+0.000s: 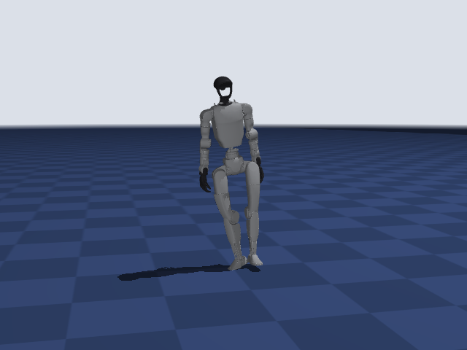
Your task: Upper body actions
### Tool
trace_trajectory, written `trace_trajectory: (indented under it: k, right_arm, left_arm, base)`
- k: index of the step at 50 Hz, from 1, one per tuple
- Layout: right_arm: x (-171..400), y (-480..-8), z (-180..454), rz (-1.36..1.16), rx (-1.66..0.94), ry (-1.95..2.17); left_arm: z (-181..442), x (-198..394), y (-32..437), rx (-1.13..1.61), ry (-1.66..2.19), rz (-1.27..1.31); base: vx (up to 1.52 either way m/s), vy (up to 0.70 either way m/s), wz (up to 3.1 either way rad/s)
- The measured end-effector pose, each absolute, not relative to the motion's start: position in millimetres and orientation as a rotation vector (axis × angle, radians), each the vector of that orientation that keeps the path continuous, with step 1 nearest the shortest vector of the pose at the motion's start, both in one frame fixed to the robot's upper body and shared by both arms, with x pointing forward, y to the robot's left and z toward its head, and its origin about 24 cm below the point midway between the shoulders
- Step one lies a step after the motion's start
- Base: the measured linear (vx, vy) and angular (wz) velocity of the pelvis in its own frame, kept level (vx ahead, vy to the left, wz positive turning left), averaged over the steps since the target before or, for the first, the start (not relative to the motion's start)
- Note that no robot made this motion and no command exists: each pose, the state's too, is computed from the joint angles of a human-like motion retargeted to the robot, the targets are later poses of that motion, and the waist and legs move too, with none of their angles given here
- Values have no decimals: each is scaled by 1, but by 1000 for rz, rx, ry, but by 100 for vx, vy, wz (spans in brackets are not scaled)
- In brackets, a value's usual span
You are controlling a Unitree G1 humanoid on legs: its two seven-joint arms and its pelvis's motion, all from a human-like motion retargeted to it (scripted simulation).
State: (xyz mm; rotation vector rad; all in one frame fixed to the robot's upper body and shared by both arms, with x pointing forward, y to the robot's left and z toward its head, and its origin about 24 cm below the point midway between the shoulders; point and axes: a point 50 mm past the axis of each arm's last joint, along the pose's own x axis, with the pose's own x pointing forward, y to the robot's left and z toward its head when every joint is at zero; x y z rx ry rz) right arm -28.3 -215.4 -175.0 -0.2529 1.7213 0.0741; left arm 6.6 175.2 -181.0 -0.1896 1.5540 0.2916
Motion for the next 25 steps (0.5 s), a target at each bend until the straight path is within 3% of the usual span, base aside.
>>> trace_trajectory:
  k: [13, 25]
  right_arm:
    - [-29, -213, -176, 49, -275, 1693]
    - [-27, -201, -178, 41, -207, 1687]
  left_arm:
    - [-180, -20, 175, -317, 1585, 466]
    - [-181, -1, 171, -226, 1542, 344]
  base:
    - [-13, 11, 179]
    - [-3, 25, 69]
